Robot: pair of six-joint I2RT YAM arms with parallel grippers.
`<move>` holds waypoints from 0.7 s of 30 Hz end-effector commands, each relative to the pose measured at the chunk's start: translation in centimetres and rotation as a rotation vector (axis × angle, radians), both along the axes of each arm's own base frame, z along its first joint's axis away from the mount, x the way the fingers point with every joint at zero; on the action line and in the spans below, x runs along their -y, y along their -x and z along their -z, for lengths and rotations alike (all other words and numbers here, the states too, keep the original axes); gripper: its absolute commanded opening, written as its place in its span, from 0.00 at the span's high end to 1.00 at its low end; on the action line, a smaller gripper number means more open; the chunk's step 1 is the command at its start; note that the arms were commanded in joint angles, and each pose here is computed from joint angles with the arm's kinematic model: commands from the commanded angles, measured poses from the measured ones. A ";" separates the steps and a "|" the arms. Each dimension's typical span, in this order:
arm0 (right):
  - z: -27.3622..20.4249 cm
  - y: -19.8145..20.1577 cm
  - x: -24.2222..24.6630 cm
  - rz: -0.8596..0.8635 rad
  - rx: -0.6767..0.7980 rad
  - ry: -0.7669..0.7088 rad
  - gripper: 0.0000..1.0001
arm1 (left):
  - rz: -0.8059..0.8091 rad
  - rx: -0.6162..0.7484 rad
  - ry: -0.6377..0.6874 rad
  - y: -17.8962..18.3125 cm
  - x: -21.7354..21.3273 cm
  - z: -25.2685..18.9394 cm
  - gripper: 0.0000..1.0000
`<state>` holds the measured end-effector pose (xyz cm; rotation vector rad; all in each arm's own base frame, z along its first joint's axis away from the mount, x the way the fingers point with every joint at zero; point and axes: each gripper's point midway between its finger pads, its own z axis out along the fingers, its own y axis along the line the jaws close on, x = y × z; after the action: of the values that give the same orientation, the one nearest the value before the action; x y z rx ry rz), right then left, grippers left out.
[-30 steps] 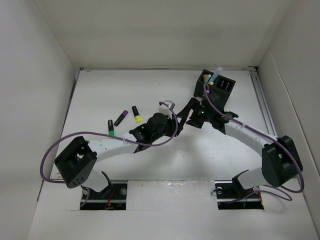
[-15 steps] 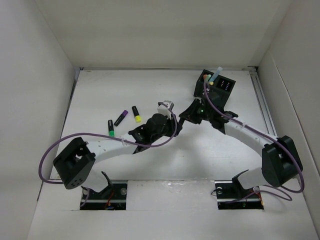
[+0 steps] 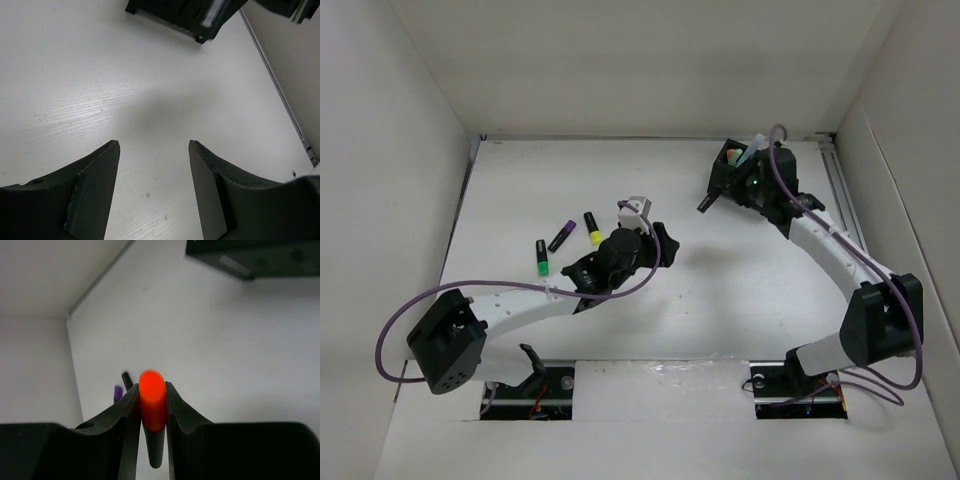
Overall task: Sort the stationery into containers
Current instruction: Place the pen in the storage box.
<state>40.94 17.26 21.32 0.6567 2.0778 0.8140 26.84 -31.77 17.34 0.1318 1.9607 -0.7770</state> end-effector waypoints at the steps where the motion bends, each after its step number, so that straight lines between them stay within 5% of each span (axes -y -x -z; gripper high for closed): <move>1: -3.1 -3.3 5.9 0.214 0.057 0.069 1.00 | -0.039 0.050 0.024 -0.4 -0.9 -1.3 0.46; 10: -7.1 -6.3 19.3 0.741 0.076 0.282 1.00 | 0.001 0.021 0.021 0.0 -0.1 -0.9 0.46; 21: -3.9 -10.4 23.6 0.916 -0.057 0.487 1.00 | -0.050 0.028 0.007 -0.7 -1.1 -0.9 0.46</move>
<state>51.99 -4.69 24.92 1.1816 1.6629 -0.0758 26.90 -31.25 17.41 0.1203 1.9533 -0.7629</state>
